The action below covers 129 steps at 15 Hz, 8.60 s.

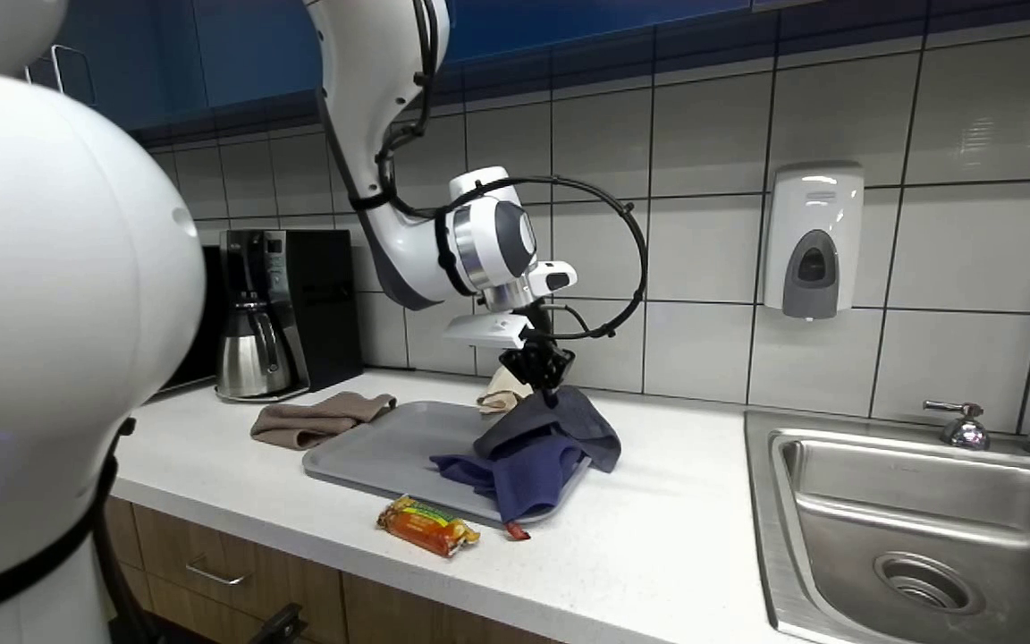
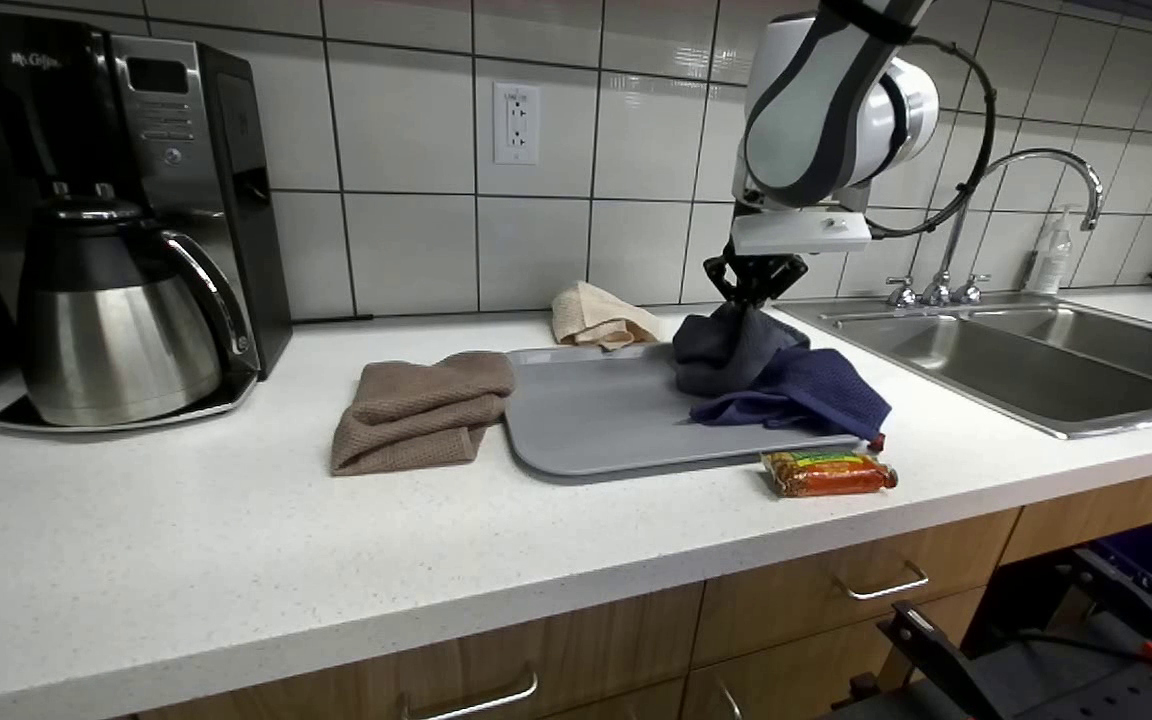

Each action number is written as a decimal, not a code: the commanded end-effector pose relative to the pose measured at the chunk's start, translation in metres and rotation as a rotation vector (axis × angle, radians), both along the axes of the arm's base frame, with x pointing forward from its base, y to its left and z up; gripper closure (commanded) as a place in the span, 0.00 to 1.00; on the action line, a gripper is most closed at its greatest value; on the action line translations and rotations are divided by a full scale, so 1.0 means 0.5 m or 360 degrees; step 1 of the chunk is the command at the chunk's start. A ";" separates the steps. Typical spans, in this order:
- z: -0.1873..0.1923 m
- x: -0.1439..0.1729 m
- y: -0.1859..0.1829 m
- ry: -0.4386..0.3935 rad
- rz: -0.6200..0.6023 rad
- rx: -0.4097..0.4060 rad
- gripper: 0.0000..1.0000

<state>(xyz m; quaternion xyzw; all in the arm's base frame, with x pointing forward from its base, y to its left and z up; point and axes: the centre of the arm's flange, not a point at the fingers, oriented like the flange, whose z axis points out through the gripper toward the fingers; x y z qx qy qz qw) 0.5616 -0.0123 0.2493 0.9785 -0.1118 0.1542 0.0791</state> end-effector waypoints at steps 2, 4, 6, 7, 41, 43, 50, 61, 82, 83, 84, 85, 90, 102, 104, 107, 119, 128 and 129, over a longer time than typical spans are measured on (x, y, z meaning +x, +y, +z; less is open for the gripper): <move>0.060 -0.025 0.025 -0.0053 0.0063 -0.0019 0.99; 0.072 -0.027 0.035 -0.0065 0.0105 -0.0028 0.99; 0.077 -0.031 0.047 -0.0069 0.0142 -0.0033 0.99; 0.077 -0.032 0.055 -0.0066 0.0159 -0.0033 0.99; 0.056 -0.052 0.069 -0.0030 0.0225 -0.0046 0.00; 0.056 -0.052 0.069 -0.0030 0.0225 -0.0046 0.00; 0.056 -0.052 0.069 -0.0030 0.0225 -0.0046 0.00; 0.059 -0.022 0.077 -0.0065 0.0239 -0.0033 0.00; 0.011 0.175 0.146 -0.0200 0.0358 0.0004 0.00; 0.007 0.185 0.152 -0.0205 0.0363 0.0003 0.00; 0.004 0.195 0.156 -0.0212 0.0364 0.0004 0.00; 0.000 0.206 0.161 -0.0218 0.0369 0.0004 0.00; -0.021 0.252 0.184 -0.0210 0.0426 -0.0014 0.00; -0.058 0.329 0.212 -0.0100 0.0557 0.0016 0.00; -0.072 0.336 0.219 -0.0080 0.0564 0.0020 0.00; -0.094 0.343 0.229 -0.0071 0.0573 0.0016 0.00; -0.140 0.364 0.250 -0.0130 0.0586 -0.0012 0.00; -0.131 0.363 0.249 -0.0147 0.0596 -0.0001 0.73; -0.130 0.363 0.249 -0.0148 0.0597 -0.0001 0.80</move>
